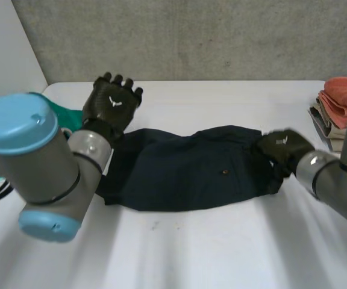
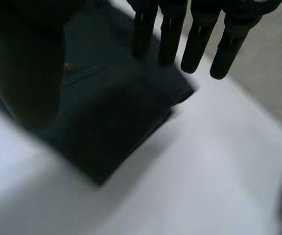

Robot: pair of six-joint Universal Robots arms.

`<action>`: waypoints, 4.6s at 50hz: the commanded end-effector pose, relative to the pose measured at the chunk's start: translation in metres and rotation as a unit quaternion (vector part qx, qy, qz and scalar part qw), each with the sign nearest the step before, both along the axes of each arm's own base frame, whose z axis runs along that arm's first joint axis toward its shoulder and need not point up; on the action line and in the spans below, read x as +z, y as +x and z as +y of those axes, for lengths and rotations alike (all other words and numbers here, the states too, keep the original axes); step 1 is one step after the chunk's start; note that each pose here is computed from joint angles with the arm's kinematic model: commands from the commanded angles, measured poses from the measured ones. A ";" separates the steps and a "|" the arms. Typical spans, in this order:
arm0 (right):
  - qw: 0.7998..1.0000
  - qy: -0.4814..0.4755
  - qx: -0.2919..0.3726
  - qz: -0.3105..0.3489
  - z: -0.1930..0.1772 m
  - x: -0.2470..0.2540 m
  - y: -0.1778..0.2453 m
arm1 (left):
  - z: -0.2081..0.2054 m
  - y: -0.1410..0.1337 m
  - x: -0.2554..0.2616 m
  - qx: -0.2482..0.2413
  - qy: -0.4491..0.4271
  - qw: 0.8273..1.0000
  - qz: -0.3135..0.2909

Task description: Fold the laundry.

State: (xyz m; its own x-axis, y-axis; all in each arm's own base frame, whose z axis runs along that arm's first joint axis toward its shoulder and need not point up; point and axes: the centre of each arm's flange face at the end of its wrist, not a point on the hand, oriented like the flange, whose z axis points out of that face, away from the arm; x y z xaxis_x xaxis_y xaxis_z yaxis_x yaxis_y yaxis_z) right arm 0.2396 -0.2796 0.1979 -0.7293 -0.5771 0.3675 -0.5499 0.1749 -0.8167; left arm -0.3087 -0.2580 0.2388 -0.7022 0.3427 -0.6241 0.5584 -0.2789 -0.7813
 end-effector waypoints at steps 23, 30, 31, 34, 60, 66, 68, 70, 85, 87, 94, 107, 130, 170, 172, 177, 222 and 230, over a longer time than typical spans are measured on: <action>0.993 -0.114 -0.027 0.007 -0.022 -0.055 -0.020 | 0.027 0.003 -0.023 -0.043 0.091 0.992 0.076; 0.986 -0.116 -0.055 0.109 -0.036 -0.040 -0.062 | 0.031 0.007 -0.011 -0.041 0.080 0.992 0.084; 0.983 -0.123 -0.047 0.124 -0.038 -0.038 -0.062 | 0.032 0.009 -0.009 -0.041 0.079 0.992 0.084; 0.971 -0.167 -0.023 0.170 -0.045 -0.025 -0.056 | 0.034 0.011 -0.008 -0.040 0.078 0.993 0.085; 0.881 -0.305 0.361 0.029 0.114 -0.011 0.129 | 0.032 0.013 0.020 -0.037 0.040 0.992 0.113; 0.933 -0.153 0.216 -0.243 0.083 0.055 0.087 | 0.023 0.004 0.051 -0.041 0.016 0.982 0.181; 0.935 -0.116 0.160 -0.294 0.065 0.068 0.066 | 0.019 0.001 0.058 -0.045 0.015 0.978 0.201; 0.942 -0.105 0.119 -0.297 0.052 0.073 0.049 | 0.018 -0.011 0.057 -0.060 0.030 0.973 0.221; 0.982 0.016 0.022 -0.185 -0.009 0.018 0.041 | 0.040 -0.071 -0.030 -0.076 0.193 0.966 0.155; 0.983 0.033 0.023 -0.180 -0.015 0.004 0.046 | 0.039 -0.071 -0.040 -0.067 0.201 0.966 0.147; 0.983 0.083 0.033 -0.159 -0.011 -0.029 0.062 | 0.036 -0.061 -0.064 -0.012 0.219 0.969 0.113; 0.993 0.085 0.039 -0.068 -0.009 -0.070 0.067 | 0.045 -0.047 -0.106 0.014 0.269 0.962 0.036; 0.992 -0.079 0.085 -0.043 0.076 -0.006 0.047 | 0.030 -0.064 0.060 -0.185 0.133 0.958 0.172; 0.971 -0.197 0.085 -0.108 0.056 -0.095 0.096 | 0.063 -0.078 0.061 -0.359 0.206 0.900 0.134; 0.968 -0.204 0.091 -0.115 0.051 -0.089 0.100 | 0.062 -0.077 0.063 -0.359 0.203 0.901 0.135; 0.961 -0.231 0.083 -0.127 0.032 -0.070 0.100 | 0.058 -0.076 0.071 -0.349 0.188 0.907 0.142; 0.909 -0.307 -0.069 -0.272 -0.265 -0.050 -0.277 | 0.046 -0.072 0.106 -0.325 0.145 0.909 0.218; 0.895 -0.329 -0.120 -0.276 -0.262 -0.024 -0.285 | 0.048 -0.075 0.103 -0.328 0.148 0.908 0.217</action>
State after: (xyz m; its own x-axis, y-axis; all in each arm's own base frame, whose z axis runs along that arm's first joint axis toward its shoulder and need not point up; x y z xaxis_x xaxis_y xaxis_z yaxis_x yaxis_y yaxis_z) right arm -0.0414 -0.5447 0.1517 -0.9577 -0.2487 0.1447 -0.0433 -0.3724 -0.9271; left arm -0.3816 -0.2117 0.3427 -0.4503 0.8799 -0.1516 -0.0299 -0.1846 -0.9824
